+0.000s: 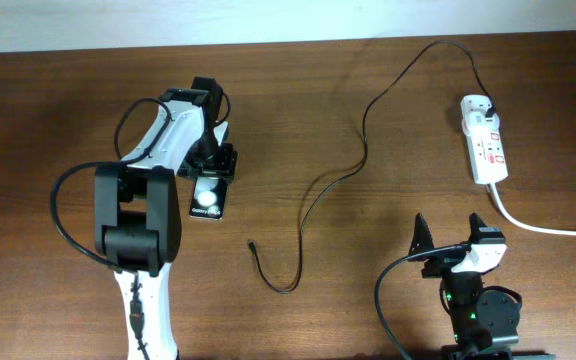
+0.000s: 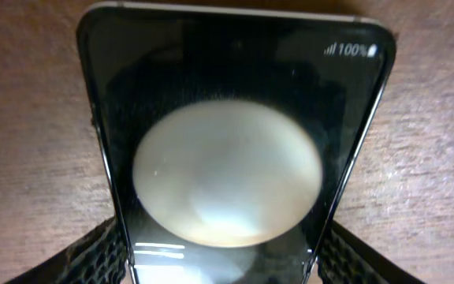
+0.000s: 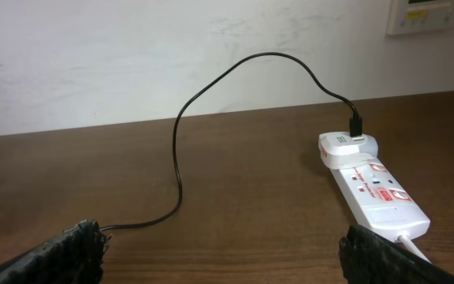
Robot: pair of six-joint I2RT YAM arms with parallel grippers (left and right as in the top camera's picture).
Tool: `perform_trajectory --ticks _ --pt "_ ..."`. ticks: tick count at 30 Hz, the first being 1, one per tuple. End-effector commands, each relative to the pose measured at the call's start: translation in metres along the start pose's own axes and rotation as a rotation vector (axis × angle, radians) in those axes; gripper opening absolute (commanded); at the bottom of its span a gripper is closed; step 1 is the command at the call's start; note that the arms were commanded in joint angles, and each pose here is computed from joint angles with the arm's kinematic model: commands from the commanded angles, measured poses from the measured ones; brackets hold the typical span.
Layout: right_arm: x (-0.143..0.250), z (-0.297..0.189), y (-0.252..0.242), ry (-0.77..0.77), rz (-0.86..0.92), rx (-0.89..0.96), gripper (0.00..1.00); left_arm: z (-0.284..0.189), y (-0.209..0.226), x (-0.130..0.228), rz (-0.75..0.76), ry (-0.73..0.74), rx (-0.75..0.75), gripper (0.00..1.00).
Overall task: Plug charger to phone and switch on socket
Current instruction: 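Lift the phone with the left gripper and tilt it upright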
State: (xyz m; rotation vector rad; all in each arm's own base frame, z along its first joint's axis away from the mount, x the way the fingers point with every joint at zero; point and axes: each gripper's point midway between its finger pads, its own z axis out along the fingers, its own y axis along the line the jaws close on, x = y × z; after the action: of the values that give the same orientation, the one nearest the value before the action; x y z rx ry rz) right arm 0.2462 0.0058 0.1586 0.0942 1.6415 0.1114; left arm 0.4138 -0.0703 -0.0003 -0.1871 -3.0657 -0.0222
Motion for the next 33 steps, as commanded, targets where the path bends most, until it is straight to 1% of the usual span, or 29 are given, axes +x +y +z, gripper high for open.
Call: perform_trajectory --ticks 1,5,8,10,13,15,18,24,26,29,33 --pt "0.002 0.000 -0.003 0.003 0.008 0.016 0.99 0.006 -0.010 0.005 -0.014 0.076 0.043 0.42" --pt "0.002 0.000 -0.003 0.003 0.008 0.016 0.99 -0.019 -0.018 0.006 -0.016 0.095 0.087 0.39" --pt "0.002 0.000 -0.003 0.003 0.008 0.016 0.99 -0.031 -0.019 0.003 -0.016 0.089 0.093 0.38" --pt "0.002 0.000 -0.003 0.003 0.008 0.016 0.99 -0.042 -0.026 0.005 -0.018 0.096 0.137 0.38" --pt "0.002 0.000 -0.003 0.003 0.008 0.016 0.98 -0.059 -0.045 0.006 -0.023 0.104 0.247 0.36" --pt "0.002 0.000 -0.003 0.003 0.008 0.016 0.99 -0.073 -0.065 0.010 -0.030 0.121 0.372 0.35" --pt "0.002 0.000 -0.003 0.003 0.008 0.016 0.99 -0.086 -0.088 0.019 -0.047 0.167 0.519 0.38" --pt "0.002 0.000 -0.003 0.003 0.008 0.016 0.99 -0.119 -0.127 0.026 -0.089 0.231 0.811 0.37" --pt "0.002 0.000 -0.003 0.003 0.008 0.016 0.99 -0.125 -0.132 0.026 -0.095 0.236 0.854 0.37" --pt "0.002 0.000 -0.003 0.003 0.008 0.016 0.99 -0.141 -0.144 0.025 -0.110 0.245 0.974 0.37" --pt "0.002 0.000 -0.003 0.003 0.008 0.016 0.99 -0.157 -0.154 0.022 -0.122 0.250 1.080 0.37"
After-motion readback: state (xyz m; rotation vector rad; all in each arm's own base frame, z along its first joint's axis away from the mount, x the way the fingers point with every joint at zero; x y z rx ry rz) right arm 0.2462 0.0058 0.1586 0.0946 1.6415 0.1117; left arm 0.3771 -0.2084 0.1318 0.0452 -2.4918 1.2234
